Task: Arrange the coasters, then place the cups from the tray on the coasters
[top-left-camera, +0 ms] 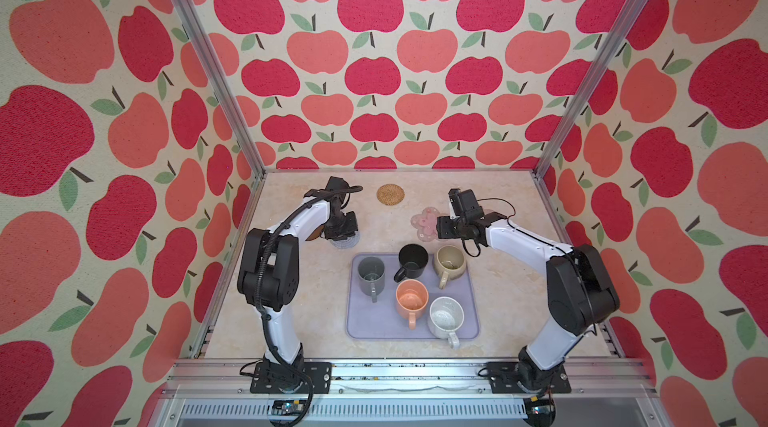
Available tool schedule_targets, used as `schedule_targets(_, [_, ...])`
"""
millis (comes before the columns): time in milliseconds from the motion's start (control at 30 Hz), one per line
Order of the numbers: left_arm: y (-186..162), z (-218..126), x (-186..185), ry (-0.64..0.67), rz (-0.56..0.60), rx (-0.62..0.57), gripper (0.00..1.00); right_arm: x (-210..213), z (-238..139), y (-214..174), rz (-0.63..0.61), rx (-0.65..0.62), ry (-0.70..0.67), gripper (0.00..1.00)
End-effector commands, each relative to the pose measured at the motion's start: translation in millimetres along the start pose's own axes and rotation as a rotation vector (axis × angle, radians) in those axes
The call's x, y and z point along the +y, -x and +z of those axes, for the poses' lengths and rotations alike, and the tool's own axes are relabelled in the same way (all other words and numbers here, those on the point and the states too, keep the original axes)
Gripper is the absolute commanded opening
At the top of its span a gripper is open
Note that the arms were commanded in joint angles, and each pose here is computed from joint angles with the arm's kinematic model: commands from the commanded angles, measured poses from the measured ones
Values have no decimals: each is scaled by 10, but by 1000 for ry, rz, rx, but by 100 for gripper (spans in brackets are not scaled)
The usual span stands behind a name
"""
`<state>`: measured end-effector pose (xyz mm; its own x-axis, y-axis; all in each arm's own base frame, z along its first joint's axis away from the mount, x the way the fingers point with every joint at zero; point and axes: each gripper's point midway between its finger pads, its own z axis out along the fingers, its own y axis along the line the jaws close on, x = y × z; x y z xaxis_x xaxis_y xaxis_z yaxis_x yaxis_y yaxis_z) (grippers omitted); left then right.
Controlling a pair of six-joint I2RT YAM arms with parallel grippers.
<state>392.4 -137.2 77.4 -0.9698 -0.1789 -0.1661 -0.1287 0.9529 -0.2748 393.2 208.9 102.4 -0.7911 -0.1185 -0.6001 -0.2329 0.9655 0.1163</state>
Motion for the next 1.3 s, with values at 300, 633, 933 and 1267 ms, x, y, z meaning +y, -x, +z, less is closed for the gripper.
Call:
schedule_targets(300, [217, 160, -598, -172, 47, 20, 34, -88, -10, 49, -17, -1, -55, 66])
schedule_targets(633, [357, 370, -1090, -264, 73, 65, 36, -357, 225, 55, 47, 45, -59, 68])
schedule_targets(933, [440, 531, -1456, -360, 66, 83, 37, -478, 483, 35, 102, 72, -26, 68])
schedule_targets(1267, [381, 733, -1698, -371, 79, 143, 37, -452, 847, 1, 141, 121, 27, 68])
